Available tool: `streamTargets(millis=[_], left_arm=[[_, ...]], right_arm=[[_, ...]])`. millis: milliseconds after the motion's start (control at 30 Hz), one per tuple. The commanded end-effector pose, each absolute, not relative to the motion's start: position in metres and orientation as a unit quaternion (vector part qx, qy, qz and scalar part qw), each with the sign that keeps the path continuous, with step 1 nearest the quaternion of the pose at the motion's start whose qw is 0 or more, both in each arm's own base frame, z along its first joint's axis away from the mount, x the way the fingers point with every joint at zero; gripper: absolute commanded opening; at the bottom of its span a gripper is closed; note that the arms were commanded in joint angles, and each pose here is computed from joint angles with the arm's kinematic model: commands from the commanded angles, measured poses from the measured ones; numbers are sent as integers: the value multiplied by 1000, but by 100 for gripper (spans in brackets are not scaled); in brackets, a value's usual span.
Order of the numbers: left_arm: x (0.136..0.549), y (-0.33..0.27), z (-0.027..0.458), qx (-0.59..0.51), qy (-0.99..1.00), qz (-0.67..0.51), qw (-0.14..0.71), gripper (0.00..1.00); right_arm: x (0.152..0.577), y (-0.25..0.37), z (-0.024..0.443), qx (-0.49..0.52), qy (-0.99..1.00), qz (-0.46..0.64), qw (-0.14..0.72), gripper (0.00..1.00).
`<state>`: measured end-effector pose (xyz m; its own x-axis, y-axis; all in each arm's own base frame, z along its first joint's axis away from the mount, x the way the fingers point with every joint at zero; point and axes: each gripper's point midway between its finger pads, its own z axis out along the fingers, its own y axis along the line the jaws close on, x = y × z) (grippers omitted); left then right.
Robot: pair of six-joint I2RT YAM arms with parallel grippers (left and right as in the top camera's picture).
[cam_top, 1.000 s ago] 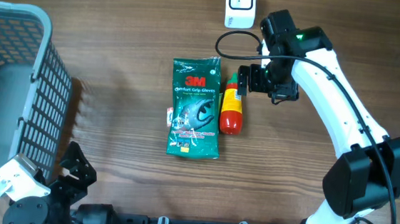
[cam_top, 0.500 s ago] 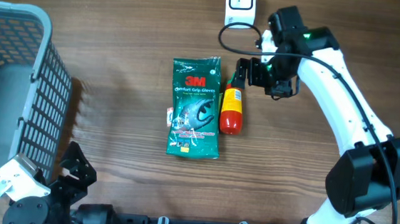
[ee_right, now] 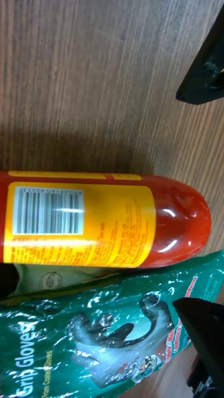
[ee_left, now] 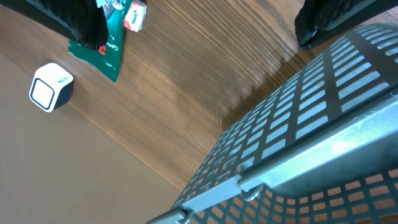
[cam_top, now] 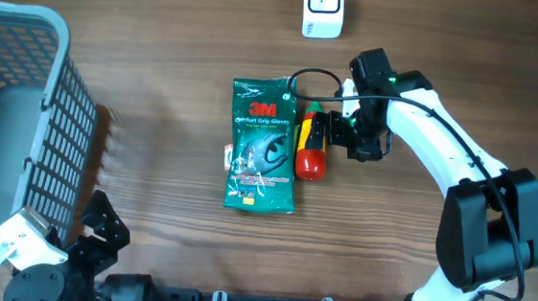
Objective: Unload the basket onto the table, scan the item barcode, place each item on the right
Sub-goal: 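Grasp the sauce bottle with the right gripper and lift it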
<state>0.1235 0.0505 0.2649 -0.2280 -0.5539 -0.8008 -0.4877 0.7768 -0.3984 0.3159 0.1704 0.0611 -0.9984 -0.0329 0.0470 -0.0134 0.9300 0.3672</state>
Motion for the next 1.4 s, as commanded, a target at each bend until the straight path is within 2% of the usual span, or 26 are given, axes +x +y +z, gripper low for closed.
streamTargets(millis=[0,167,300,400,567,667,733,900,1033,1133,1200,1267,1367], left_arm=[[122,52,266,-333,780,-26,529,100],[122,52,266,-333,780,-27,529,100],[122,52,266,-333,780,-26,529,100],[122,52,266,-333,780,-27,529,100],[122,52,266,-333,780,-27,529,100],[122,52,266,-333,780,-27,529,100],[122,52,266,-333,780,-26,529,100],[122,52,266,-333,780,-26,529,100],[122,52,266,-333,780,-26,529,100],[122,52,266,-333,780,-26,529,100],[122,52,266,-333,780,-26,529,100],[122,52,266,-333,780,-26,529,100],[122,52,266,-333,780,-27,529,100]], right_arm=[[322,180,58,-13,-980,-195,21,100],[332,195,62,-38,-971,-234,13,100],[332,194,39,-45,-973,-222,34,100],[330,184,6,-51,-981,-177,53,85],[326,179,-15,-54,-984,-157,72,49],[328,161,-17,-54,-991,-110,62,46],[330,139,-16,-57,-996,-54,51,46],[336,45,22,-48,-974,221,-18,47],[333,63,20,-16,-973,230,-29,51],[327,89,12,20,-973,226,-45,69],[323,103,12,37,-973,224,-51,77],[319,115,11,46,-973,221,-57,83],[308,132,8,63,-977,199,-44,85]])
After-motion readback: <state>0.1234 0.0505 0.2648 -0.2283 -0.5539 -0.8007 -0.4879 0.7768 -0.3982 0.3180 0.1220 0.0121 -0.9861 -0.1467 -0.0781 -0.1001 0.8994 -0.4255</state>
